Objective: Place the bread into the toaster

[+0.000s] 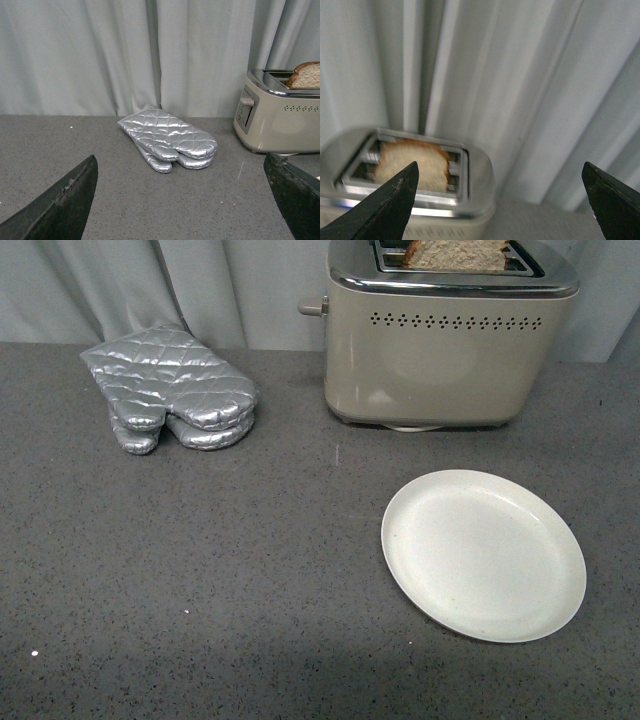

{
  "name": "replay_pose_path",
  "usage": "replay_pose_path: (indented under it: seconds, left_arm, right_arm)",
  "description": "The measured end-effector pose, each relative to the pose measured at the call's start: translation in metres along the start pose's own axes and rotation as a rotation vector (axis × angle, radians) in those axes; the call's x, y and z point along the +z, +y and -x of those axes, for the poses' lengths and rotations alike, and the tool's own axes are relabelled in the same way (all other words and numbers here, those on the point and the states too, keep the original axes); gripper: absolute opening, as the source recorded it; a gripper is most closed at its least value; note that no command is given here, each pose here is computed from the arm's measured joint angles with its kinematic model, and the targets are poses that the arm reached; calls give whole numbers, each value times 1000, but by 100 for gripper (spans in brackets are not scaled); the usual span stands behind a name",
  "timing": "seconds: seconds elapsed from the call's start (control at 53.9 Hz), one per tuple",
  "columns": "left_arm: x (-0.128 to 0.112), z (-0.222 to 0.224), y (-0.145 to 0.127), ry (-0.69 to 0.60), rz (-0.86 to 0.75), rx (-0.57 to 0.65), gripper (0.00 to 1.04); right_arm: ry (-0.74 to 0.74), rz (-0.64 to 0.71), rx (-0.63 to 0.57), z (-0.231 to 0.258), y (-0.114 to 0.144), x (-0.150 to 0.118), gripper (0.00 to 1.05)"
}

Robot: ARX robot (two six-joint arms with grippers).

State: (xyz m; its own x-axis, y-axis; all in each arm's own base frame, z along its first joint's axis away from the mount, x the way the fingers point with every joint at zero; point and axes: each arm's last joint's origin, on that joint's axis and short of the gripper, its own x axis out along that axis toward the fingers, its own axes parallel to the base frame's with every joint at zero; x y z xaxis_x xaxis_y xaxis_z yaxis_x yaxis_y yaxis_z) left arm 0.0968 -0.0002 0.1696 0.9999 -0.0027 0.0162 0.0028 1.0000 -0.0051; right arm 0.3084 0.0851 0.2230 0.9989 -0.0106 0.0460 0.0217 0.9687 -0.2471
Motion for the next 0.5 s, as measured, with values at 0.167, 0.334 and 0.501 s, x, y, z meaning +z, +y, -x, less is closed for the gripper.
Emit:
replay_pose_path:
  seconds: [0.167, 0.334, 0.501]
  left_arm:
    - [0, 0, 0, 0, 0, 0, 98]
    - [0, 0, 0, 0, 0, 0, 98]
    - [0, 0, 0, 0, 0, 0, 98]
  right_arm:
    - [31, 84, -13, 41, -12, -22, 95]
    - [35, -21, 19, 77, -23, -35, 83]
    - [56, -201, 20, 109, -41, -50, 49]
